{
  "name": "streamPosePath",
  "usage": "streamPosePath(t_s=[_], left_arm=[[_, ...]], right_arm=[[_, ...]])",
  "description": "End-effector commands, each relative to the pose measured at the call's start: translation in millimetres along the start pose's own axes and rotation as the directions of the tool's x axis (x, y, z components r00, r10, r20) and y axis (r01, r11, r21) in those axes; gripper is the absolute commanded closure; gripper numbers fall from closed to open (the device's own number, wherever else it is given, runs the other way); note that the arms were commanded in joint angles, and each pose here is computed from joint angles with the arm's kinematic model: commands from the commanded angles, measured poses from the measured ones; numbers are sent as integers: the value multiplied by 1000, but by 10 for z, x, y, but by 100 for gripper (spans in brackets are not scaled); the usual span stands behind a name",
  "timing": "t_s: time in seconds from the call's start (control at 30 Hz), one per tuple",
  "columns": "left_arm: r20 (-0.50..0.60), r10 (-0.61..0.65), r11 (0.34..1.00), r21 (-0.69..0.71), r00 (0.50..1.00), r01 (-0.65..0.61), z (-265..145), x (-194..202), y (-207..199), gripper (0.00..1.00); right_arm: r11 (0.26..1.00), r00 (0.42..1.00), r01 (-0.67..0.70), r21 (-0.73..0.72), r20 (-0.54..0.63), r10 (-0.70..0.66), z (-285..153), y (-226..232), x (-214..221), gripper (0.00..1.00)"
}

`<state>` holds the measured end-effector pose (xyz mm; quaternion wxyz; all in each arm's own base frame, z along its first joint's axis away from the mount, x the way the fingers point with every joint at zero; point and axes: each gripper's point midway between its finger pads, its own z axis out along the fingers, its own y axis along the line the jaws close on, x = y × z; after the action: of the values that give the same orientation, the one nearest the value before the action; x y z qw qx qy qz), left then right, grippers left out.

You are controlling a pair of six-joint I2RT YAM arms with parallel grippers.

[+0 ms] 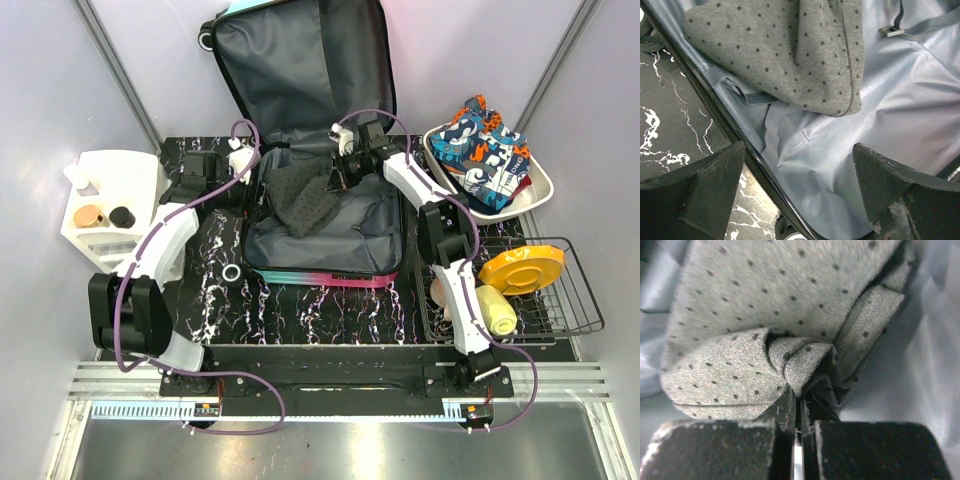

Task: Open, take out, and arrange the luggage

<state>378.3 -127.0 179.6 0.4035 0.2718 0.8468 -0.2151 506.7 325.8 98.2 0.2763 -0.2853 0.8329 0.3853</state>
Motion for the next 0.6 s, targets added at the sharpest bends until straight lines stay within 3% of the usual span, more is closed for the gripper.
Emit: streamPosePath(t_s=[0.0, 0.03, 0.13, 0.17, 0.23, 0.27, 0.33, 0.43, 0.5, 0.53, 0.57], left_arm=[[60, -11, 996, -83, 998, 16, 37, -264, 179, 7], [59, -6, 997, -70, 998, 10, 52, -262, 154, 6], [63, 181, 983, 19, 981, -183, 132, -264, -60, 3], [74, 320, 946, 24, 945, -322, 138, -291, -53, 2], [98, 456, 885, 53, 884, -463, 179, -325, -116, 2], [105, 579, 809, 50, 808, -586, 207, -351, -89, 2], [110, 679, 725, 57, 726, -686, 293, -388, -79, 2], [110, 859, 480, 167, 500, -861, 416, -260, -106, 4], [106, 904, 390, 191, 414, -901, 493, -235, -102, 6], [103, 933, 318, 214, 346, -923, 571, -173, -104, 6], [103, 942, 289, 227, 318, -930, 612, -134, -102, 7]], right_arm=[[992, 994, 37, 125, -108, -23, -23, -351, 263, 100], [991, 993, 40, 131, -115, -25, -51, -377, 294, 100], [987, 992, 44, 156, -122, -25, -132, -488, 334, 100], [986, 992, 39, 161, -122, -19, -162, -521, 342, 100], [986, 992, 42, 161, -124, -22, -166, -533, 355, 100], [987, 992, 41, 157, -122, -22, -169, -520, 348, 100], [988, 993, 30, 153, -118, -11, -164, -519, 344, 100], [988, 993, 23, 155, -118, -4, -157, -525, 351, 100], [987, 993, 23, 160, -117, -5, -160, -532, 345, 100], [987, 993, 18, 161, -118, 1, -165, -538, 353, 100], [987, 993, 14, 160, -115, 4, -171, -536, 348, 100]])
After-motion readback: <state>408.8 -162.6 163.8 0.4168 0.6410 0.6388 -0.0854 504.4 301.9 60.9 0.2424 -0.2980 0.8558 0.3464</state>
